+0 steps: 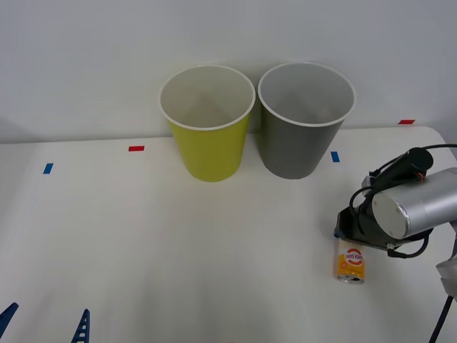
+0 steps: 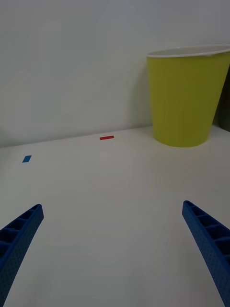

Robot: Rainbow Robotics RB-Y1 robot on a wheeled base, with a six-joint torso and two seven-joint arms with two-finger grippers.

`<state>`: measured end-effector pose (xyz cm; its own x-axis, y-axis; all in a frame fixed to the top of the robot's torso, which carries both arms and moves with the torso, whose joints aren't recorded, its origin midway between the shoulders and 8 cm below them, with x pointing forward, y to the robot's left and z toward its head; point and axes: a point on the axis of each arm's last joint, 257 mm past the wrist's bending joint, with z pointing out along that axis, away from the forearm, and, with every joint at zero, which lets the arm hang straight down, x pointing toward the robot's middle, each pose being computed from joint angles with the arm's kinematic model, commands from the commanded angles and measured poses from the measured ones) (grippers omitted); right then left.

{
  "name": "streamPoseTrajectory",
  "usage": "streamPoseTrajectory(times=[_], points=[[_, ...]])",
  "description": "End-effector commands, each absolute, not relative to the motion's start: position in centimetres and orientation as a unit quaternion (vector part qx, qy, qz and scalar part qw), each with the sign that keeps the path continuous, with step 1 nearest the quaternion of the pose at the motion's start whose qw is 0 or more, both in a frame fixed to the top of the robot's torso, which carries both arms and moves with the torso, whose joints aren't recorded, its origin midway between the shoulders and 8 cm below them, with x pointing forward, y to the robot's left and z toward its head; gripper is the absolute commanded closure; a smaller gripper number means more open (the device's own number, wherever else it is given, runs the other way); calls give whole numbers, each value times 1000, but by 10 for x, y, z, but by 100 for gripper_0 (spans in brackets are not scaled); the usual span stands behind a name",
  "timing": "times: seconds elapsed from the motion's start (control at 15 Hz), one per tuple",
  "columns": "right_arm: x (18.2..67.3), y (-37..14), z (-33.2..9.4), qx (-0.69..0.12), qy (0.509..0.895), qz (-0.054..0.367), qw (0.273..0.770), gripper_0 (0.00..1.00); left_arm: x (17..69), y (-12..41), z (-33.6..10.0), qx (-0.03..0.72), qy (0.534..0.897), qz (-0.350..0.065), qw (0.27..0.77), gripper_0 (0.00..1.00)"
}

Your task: Put cans in the gray bin and PET bottles in the light green bin.

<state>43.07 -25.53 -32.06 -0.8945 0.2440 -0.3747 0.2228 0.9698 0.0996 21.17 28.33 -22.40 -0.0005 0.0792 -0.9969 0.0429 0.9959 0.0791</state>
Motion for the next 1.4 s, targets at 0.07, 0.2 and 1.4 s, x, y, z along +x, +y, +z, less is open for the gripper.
streamPoseTrajectory(times=[0.07, 0.2, 1.4], points=[[432, -256, -317, 113, 973, 24, 201, 100, 212, 283, -224, 43, 707, 13, 706, 0], [431, -253, -310, 108, 972, 30, 206, 100, 212, 283, -224, 43, 707, 13, 706, 0], [402, -280, -194, 43, 928, -10, 370, 100, 212, 283, -224, 43, 707, 13, 706, 0]])
